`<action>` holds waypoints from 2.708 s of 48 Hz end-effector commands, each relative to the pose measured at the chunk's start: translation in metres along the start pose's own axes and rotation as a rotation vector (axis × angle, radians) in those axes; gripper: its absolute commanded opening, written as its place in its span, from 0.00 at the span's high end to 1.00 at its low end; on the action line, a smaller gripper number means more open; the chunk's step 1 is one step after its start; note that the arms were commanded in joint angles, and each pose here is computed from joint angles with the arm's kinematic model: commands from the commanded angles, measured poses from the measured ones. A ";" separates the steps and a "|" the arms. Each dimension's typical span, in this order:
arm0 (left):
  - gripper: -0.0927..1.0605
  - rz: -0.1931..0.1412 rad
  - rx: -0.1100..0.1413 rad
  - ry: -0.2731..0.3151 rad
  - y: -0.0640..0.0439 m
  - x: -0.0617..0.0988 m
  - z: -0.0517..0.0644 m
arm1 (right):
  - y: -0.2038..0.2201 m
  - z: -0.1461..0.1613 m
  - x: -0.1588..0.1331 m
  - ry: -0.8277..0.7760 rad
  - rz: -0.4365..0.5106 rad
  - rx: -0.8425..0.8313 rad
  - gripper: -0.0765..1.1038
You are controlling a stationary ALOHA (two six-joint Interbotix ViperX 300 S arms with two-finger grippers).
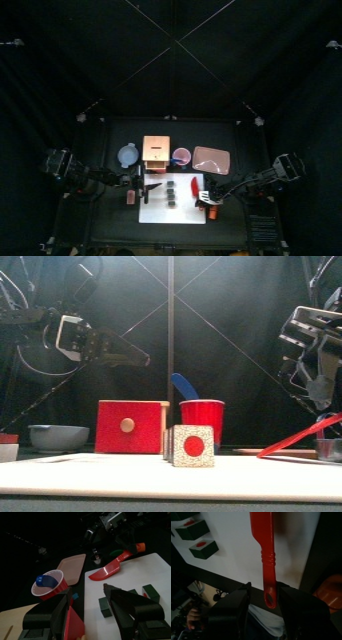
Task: Place sushi on board then cut the sushi with the knife then place the pieces on the plate
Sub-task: Place the 4 sushi pieces on the plate
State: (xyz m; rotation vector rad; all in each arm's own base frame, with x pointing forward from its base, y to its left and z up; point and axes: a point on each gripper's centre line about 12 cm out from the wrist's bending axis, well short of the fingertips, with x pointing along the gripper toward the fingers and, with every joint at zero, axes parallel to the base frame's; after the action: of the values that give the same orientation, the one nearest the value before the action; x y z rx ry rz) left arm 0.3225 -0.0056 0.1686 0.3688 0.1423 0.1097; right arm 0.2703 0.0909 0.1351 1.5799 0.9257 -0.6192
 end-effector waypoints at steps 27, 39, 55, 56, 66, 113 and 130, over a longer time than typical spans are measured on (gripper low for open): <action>0.15 0.017 -0.006 -0.042 0.004 0.004 0.012 | 0.014 -0.002 -0.013 -0.069 -0.210 -0.345 0.29; 0.15 0.020 -0.007 -0.054 0.005 0.006 0.016 | 0.043 0.015 -0.023 -0.164 -0.169 -0.645 0.28; 0.15 0.035 -0.021 -0.064 0.008 0.007 0.020 | 0.085 0.065 -0.038 -0.202 -0.247 -1.005 0.29; 0.15 0.039 -0.024 -0.064 0.009 0.007 0.020 | 0.087 0.069 -0.039 -0.200 -0.246 -1.023 0.29; 0.15 0.102 -0.061 -0.056 0.025 0.002 0.021 | 0.119 0.090 -0.036 -0.149 -0.208 -1.213 0.29; 0.15 0.197 -0.135 0.048 0.043 -0.029 -0.009 | 0.164 0.129 0.050 -0.033 -0.292 -1.481 0.28; 0.15 0.237 -0.169 0.111 0.047 -0.041 -0.026 | 0.160 0.135 0.061 -0.031 -0.305 -1.461 0.29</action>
State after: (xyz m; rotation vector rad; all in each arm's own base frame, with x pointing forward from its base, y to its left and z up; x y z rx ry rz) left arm 0.2717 0.0400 0.1595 0.2145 0.2283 0.3618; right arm 0.4424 -0.0308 0.1299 0.1219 1.2176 -0.0365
